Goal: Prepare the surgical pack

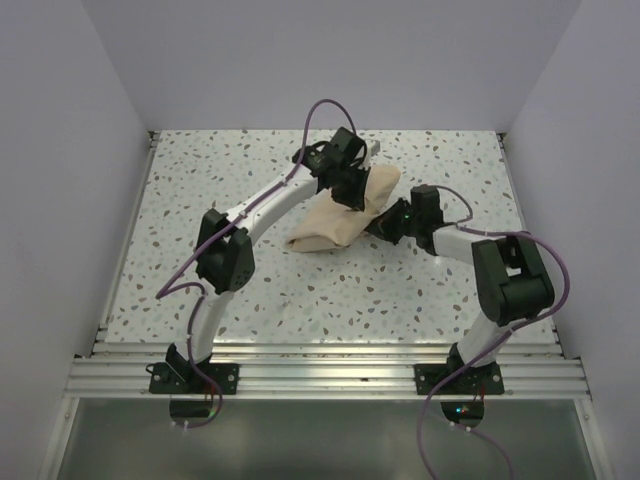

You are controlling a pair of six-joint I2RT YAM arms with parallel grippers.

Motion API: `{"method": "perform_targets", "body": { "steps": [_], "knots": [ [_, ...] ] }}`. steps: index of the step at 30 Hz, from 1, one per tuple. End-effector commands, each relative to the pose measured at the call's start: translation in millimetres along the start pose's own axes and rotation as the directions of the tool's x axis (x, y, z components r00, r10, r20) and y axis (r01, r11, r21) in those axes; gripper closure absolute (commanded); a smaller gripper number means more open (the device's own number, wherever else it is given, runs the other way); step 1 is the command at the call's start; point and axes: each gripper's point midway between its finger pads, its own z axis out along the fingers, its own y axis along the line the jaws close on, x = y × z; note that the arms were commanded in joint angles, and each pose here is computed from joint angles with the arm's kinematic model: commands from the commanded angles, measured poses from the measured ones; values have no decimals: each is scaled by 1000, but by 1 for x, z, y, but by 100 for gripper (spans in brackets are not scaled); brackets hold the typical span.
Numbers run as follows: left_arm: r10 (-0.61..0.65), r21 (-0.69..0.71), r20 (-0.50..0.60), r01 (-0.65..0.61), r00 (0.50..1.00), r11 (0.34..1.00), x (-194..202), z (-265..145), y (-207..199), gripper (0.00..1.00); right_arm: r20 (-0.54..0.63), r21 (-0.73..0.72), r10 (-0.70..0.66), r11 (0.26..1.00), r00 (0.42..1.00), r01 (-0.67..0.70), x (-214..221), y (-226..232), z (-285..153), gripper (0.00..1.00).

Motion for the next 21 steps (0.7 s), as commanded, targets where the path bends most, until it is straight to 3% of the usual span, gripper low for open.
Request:
{"method": "perform_targets", "body": {
  "steps": [1,14,21],
  "knots": [
    [39,71,196,-54,980,996,-48,-52,-25,100,26,-46,5,999,1000,-4,-1,11,15,100],
    [6,146,185,-34,983,989,-18,-29,-43,100,42,-169,150,975,988,-141,-1,-9,49,100],
    [26,162,154,-51,988,985,7,-4,-57,100,33,-172,143,976,989,-135,7,-16,47,100]
  ]
}}
